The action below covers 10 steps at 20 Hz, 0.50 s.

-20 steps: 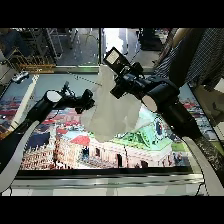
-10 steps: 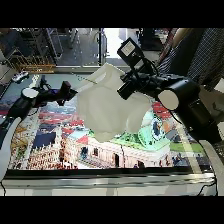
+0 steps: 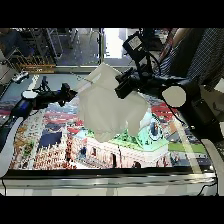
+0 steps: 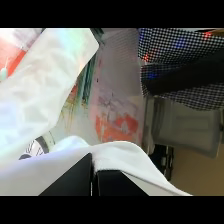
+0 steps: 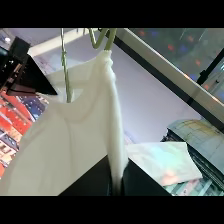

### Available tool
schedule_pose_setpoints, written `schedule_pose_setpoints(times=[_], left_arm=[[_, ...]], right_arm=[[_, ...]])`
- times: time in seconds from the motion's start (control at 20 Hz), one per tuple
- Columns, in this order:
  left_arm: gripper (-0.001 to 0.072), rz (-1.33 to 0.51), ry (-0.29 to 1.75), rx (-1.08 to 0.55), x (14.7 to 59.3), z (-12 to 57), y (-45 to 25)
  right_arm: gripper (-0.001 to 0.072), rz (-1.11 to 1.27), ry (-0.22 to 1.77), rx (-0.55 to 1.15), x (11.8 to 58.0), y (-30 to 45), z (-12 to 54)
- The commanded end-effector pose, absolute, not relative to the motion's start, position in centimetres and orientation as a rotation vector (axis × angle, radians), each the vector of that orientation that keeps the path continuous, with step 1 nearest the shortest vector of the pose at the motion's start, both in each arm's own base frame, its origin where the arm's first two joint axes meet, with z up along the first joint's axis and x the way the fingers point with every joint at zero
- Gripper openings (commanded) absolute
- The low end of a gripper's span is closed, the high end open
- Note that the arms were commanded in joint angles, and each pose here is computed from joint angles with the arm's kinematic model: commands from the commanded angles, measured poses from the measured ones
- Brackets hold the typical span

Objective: Fold the clothes and pants, and hang the long-sleeved shirts on hangers.

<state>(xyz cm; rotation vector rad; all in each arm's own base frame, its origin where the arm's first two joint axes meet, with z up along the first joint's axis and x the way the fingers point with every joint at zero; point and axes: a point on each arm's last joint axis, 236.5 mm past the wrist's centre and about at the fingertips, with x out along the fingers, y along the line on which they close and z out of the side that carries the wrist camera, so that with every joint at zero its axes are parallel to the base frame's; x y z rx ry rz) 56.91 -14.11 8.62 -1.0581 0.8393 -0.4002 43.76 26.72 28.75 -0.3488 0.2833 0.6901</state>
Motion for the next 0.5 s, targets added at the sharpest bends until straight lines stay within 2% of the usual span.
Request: schedule_pose_setpoints(times=[0.0, 0.45], left_arm=[[0.0009, -0.453, 0.786, -1.135, 57.5, 10.6, -15.7], [0.0009, -0.448, 0.771, -1.142, 57.8, 10.8, -15.9]], right_arm=[[0.0019, 0.756, 0.314, -0.303, 42.8, 28.1, 28.1], [0.0019, 0.857, 0.427, -0.378, 40.3, 28.5, 25.3]])
